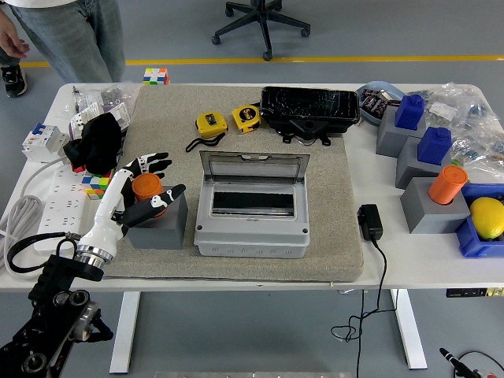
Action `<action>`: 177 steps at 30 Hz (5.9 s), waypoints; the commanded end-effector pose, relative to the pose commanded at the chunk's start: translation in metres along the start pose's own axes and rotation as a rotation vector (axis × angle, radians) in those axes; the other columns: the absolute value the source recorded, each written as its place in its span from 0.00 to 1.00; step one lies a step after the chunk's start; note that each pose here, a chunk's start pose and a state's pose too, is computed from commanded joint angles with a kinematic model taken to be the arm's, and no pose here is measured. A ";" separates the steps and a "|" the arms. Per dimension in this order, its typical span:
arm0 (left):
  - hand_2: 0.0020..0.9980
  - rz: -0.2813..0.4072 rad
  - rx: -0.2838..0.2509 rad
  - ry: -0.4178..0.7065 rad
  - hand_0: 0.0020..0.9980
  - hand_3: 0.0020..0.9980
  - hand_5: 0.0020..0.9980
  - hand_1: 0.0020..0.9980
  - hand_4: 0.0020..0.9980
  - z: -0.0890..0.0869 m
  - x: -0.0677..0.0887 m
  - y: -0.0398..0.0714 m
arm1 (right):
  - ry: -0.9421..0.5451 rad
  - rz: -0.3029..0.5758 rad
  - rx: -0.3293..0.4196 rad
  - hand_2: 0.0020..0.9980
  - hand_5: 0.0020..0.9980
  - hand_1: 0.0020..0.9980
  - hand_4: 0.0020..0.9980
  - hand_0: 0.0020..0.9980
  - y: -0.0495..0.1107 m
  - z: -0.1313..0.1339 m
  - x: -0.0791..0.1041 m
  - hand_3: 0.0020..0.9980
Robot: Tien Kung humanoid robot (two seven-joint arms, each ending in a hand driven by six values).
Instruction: Fetch the battery,place it into the box,close the lid of the box
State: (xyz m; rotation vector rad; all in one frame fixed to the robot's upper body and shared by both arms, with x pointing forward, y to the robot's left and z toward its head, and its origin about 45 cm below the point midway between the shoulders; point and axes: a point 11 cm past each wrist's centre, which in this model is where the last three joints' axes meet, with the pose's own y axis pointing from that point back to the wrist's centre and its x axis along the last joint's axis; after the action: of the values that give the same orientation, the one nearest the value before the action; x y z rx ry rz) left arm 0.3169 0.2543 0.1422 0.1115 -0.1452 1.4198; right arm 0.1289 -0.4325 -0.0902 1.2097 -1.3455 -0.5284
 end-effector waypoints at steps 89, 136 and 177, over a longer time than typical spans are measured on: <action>0.34 0.068 0.010 -0.019 0.24 0.38 0.14 0.34 1.00 -0.009 -0.002 0.003 | -0.001 0.001 -0.001 0.77 1.00 0.79 1.00 0.85 0.000 0.001 0.000 0.84; 0.09 0.113 -0.075 0.047 0.05 0.10 0.21 0.04 0.77 0.019 -0.002 -0.021 | -0.010 0.001 -0.001 0.77 1.00 0.79 1.00 0.85 0.000 0.000 0.000 0.84; 0.12 -0.303 -0.496 -1.011 0.08 0.12 0.26 0.07 0.67 0.132 -0.109 0.007 | -0.005 0.025 0.002 0.77 1.00 0.79 1.00 0.85 -0.001 -0.003 0.013 0.84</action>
State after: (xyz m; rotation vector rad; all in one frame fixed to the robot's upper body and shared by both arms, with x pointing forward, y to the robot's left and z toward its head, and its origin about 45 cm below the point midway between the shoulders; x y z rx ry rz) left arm 0.2900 0.1277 0.2542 0.4141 -1.2474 0.8799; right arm 0.1353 -0.4433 -0.0843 1.1926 -1.3641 -0.5130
